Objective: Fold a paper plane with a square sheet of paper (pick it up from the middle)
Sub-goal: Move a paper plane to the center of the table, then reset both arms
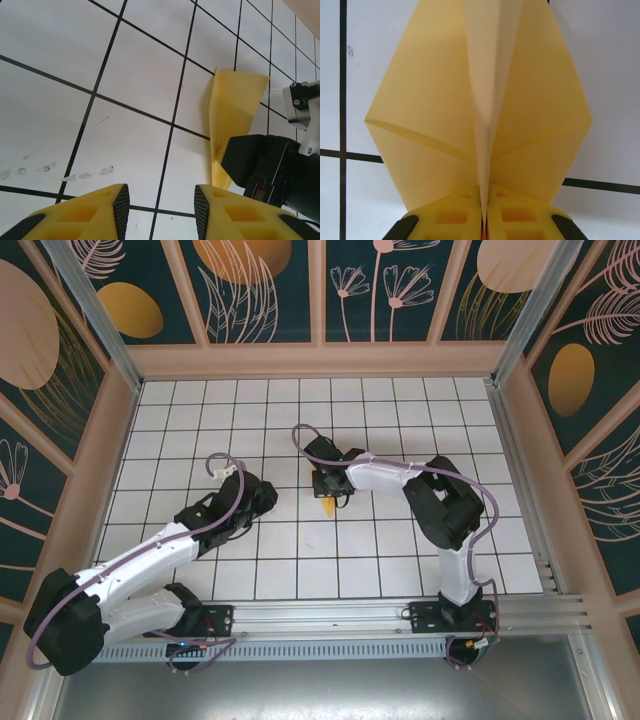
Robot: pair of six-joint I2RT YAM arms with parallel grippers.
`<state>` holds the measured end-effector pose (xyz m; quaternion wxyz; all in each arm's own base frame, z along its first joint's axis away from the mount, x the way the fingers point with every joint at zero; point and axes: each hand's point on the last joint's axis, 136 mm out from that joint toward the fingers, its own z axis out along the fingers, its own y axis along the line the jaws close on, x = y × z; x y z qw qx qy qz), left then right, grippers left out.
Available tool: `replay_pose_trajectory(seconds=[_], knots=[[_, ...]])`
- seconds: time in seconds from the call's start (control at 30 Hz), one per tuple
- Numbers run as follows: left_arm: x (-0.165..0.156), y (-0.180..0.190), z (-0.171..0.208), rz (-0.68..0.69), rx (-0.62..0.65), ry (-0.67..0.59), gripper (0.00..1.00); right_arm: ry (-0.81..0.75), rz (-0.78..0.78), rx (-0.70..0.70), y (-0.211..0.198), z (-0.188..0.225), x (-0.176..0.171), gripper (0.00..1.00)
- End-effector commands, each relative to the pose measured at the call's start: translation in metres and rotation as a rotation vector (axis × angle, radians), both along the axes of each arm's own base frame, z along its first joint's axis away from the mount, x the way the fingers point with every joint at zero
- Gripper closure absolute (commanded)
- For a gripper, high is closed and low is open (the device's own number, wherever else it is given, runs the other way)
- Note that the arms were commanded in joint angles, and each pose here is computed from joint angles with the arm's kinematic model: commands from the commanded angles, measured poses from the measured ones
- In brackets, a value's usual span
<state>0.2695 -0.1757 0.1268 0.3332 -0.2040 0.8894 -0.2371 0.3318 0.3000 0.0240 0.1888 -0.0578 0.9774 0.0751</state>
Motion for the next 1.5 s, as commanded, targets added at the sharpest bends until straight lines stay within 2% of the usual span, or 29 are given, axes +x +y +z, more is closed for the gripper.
replay_pose_trajectory(seconds=[0.0, 0.33, 0.5, 0.57, 0.77, 0.87, 1.03, 1.3, 1.47], knots=[[-0.001, 0.005, -0.004, 0.022, 0.012, 0.001, 0.57, 0.047, 0.003, -0.041, -0.006, -0.015, -0.003, 0.88], [0.0, 0.002, -0.007, 0.015, 0.015, 0.015, 0.57, 0.045, 0.017, -0.027, 0.0, -0.011, -0.002, 0.74], [0.0, 0.002, -0.006, 0.017, 0.012, 0.012, 0.56, 0.066, 0.017, -0.031, -0.001, -0.02, -0.005, 0.73], [0.0, 0.002, -0.007, 0.016, 0.011, 0.015, 0.56, 0.08, 0.012, -0.045, -0.003, -0.026, -0.007, 0.69], [0.001, 0.001, -0.005, 0.016, 0.01, 0.01, 0.56, 0.132, -0.004, -0.112, -0.011, -0.056, -0.021, 0.67], [0.001, 0.001, -0.005, 0.018, 0.007, 0.01, 0.56, 0.115, 0.004, -0.119, -0.006, -0.051, -0.021, 0.67], [0.001, 0.002, -0.002, 0.02, 0.008, 0.004, 0.56, 0.034, 0.005, -0.125, 0.001, -0.015, 0.0, 0.66], [0.003, 0.008, 0.006, 0.045, 0.006, -0.03, 0.55, -0.1, 0.023, -0.025, 0.013, 0.062, 0.016, 0.54], [0.005, 0.013, 0.015, 0.06, 0.019, -0.066, 0.54, -0.248, -0.011, 0.047, 0.0, 0.125, 0.017, 0.43]])
